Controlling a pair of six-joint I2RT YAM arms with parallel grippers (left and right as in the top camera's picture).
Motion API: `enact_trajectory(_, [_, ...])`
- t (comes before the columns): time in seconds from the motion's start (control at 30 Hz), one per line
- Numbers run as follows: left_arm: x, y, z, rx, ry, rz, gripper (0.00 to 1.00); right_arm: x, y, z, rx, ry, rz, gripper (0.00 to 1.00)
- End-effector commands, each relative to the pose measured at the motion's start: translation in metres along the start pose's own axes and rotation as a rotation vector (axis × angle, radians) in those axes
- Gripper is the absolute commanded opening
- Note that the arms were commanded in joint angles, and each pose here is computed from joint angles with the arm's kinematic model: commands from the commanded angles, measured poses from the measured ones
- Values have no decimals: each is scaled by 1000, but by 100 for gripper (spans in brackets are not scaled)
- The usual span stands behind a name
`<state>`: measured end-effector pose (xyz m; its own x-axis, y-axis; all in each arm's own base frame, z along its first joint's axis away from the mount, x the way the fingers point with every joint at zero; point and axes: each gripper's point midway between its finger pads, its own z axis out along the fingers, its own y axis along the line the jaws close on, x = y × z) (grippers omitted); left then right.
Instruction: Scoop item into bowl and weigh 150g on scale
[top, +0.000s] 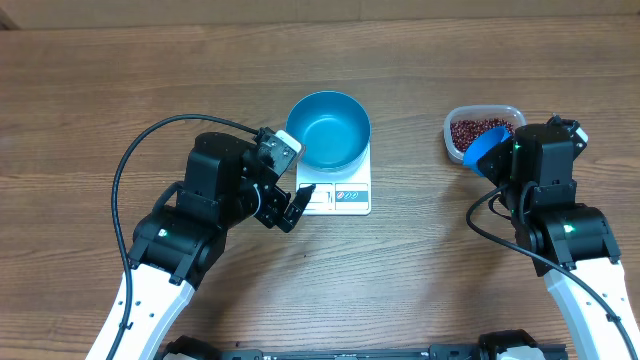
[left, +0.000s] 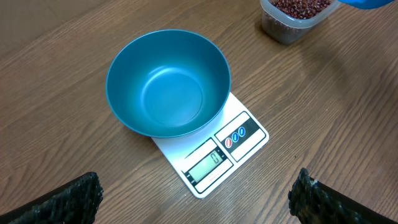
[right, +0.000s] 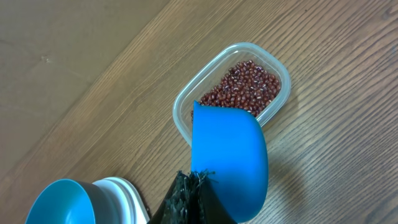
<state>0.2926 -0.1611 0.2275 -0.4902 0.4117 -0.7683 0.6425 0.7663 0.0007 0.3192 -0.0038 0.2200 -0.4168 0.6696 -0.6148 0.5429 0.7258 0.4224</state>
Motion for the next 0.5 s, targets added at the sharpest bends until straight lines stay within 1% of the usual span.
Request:
enact_trajectory(0.0, [-8,3,0,-13,-11,-9,100,-11,11,-9,-35,-30,1,4])
enact_trajectory(0.47, [-1,4,9,-5,26,-17,99,-11,11,-9,-35,-30,1,4])
